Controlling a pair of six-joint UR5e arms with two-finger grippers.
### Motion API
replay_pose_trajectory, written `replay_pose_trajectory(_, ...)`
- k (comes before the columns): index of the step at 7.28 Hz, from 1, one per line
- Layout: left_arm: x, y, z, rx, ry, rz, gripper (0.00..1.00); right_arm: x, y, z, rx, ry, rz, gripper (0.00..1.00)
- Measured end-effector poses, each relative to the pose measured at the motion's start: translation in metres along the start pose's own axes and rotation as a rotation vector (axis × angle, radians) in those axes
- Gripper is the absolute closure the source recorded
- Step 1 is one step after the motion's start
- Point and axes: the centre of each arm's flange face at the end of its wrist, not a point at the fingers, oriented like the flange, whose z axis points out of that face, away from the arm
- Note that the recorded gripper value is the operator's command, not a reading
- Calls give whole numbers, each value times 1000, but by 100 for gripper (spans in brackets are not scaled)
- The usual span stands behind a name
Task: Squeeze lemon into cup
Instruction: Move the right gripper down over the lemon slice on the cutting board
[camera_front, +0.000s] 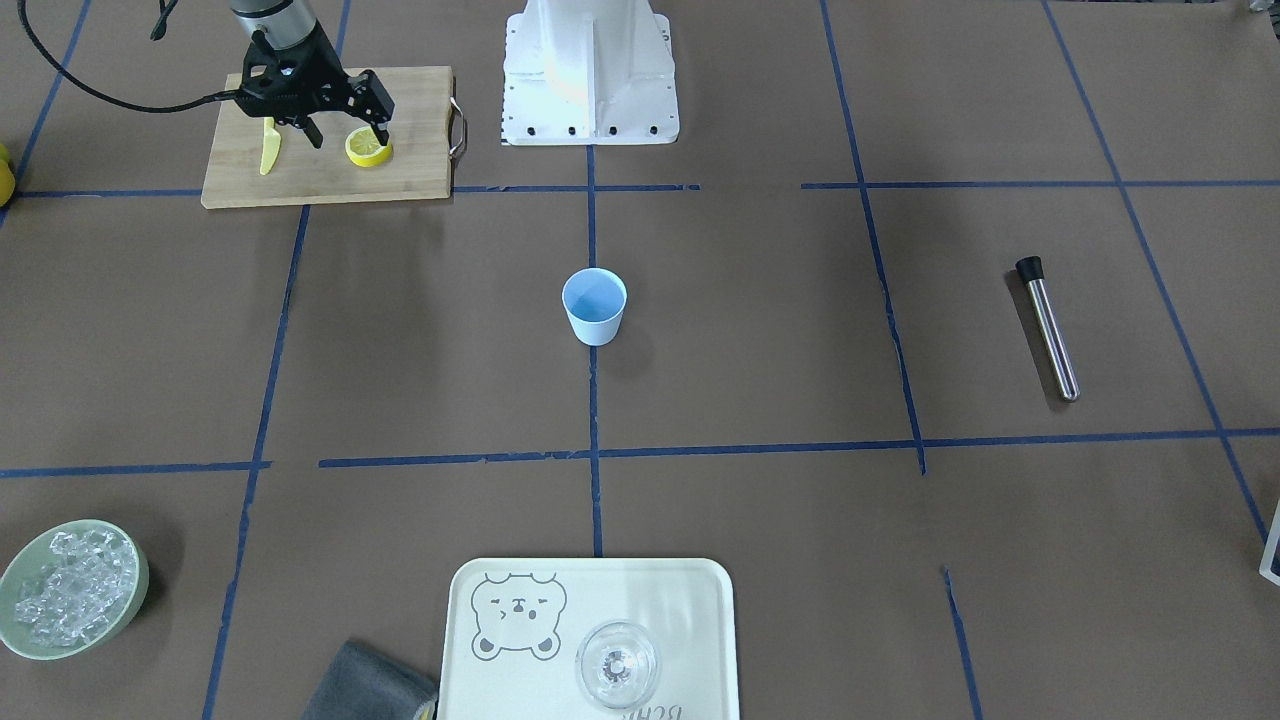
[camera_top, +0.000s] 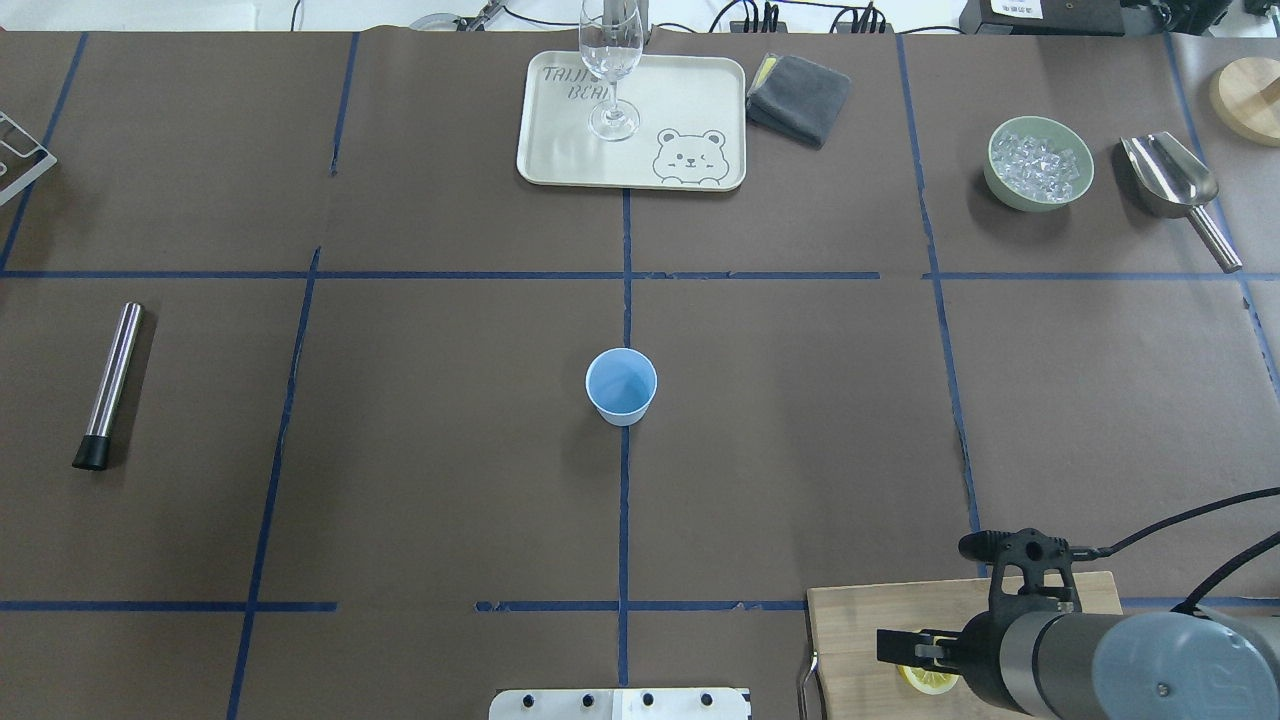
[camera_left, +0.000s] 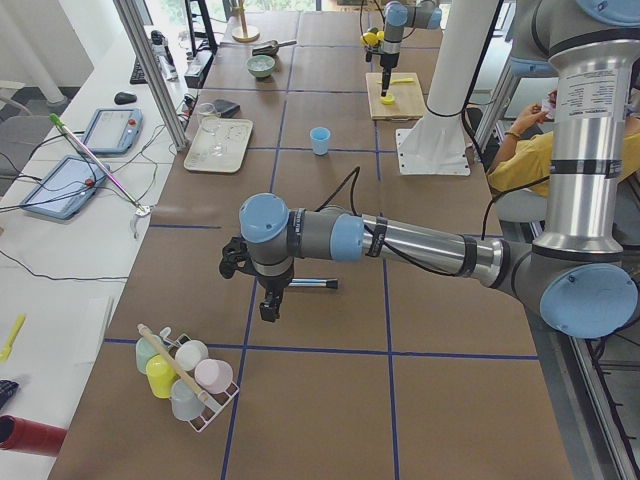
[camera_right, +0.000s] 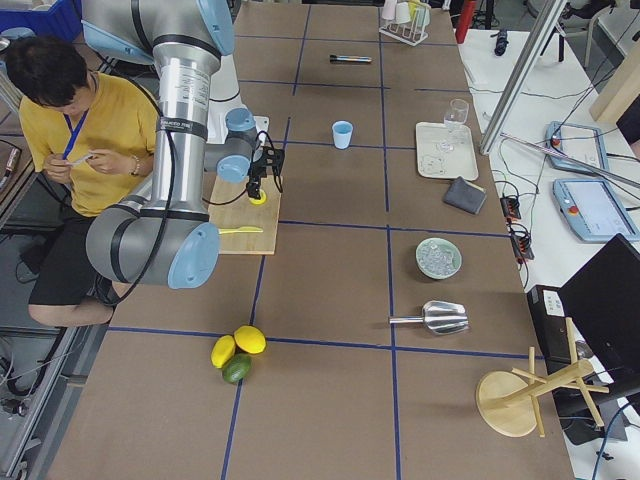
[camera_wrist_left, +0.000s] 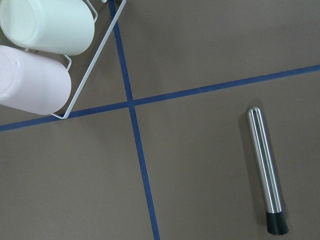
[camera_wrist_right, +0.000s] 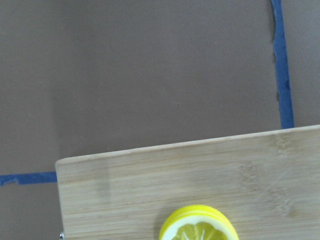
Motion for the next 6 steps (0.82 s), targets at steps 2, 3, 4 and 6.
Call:
replay_pose_trajectory(2,0,0,0,-1,0,-1,0,-17,8,6,-4,57,6,0)
replay_pose_trajectory(3,0,1,0,-1,0,0,0,-17,8,8,-3,74,7,0)
replay_pose_trajectory(4,1,1,-1,0,0,0,0,-13,8,12,-4,89,5,1)
replay_pose_trajectory(6,2,0,-2,4,-1,2,0,-9,9,18,-7,106,4,4)
